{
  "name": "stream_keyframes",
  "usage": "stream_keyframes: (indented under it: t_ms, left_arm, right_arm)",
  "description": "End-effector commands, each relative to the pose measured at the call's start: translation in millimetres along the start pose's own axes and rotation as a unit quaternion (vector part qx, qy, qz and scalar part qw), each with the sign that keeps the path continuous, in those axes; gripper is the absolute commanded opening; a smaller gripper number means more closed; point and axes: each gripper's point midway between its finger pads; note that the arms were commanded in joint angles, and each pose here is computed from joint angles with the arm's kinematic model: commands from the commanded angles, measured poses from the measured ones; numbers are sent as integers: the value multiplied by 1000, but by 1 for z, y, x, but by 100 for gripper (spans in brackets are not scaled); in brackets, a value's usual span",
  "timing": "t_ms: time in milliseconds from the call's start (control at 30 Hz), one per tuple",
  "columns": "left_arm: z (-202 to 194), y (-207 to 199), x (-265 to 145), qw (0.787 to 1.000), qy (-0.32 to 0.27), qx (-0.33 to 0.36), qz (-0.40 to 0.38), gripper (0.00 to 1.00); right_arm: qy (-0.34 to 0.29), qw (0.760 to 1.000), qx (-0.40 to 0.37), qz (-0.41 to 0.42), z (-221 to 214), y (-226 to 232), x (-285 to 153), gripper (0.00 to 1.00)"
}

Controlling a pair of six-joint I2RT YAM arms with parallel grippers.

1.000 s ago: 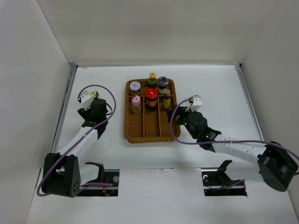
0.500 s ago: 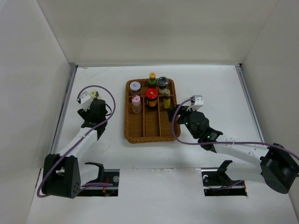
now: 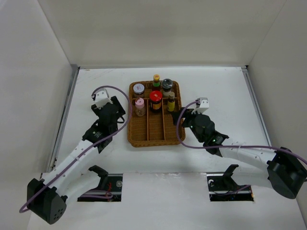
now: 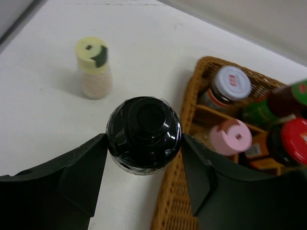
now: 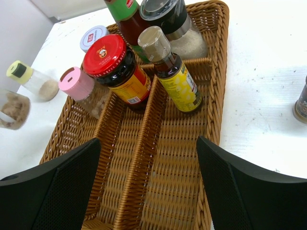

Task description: Organize the condiment bottles

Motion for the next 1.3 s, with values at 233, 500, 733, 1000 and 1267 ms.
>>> stream_keyframes:
  t_ms: [233,500,733,1000,1267]
  left_arm:
    - [-40,-76,-28,992,66,48,-99,41]
    - [-90,-93,-18,986,90,66,-124,41]
    - [-118,-88,-6,983,109,90,-120,41]
    - [-117,-75,-10,984,107,80,-118,56]
    - [-79,-85,-22,986,68,56,-143,76]
  right_arm:
    - [-38,999,18,9,26,8,2,85]
    - [-34,999,12,3,23,6,3,84]
    - [-36,999,11,0,24,4,2,85]
    - [-32,999,9,-1,22,4,4,85]
    - [-37,999,12,-2,24,3,2,85]
Point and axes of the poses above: each gripper's point midway between its finger pads, its own x axis out along the fingers, its own y axis along the line the jaws close on, z = x × y, and after that the axes turned 13 degrees about -x, right-handed
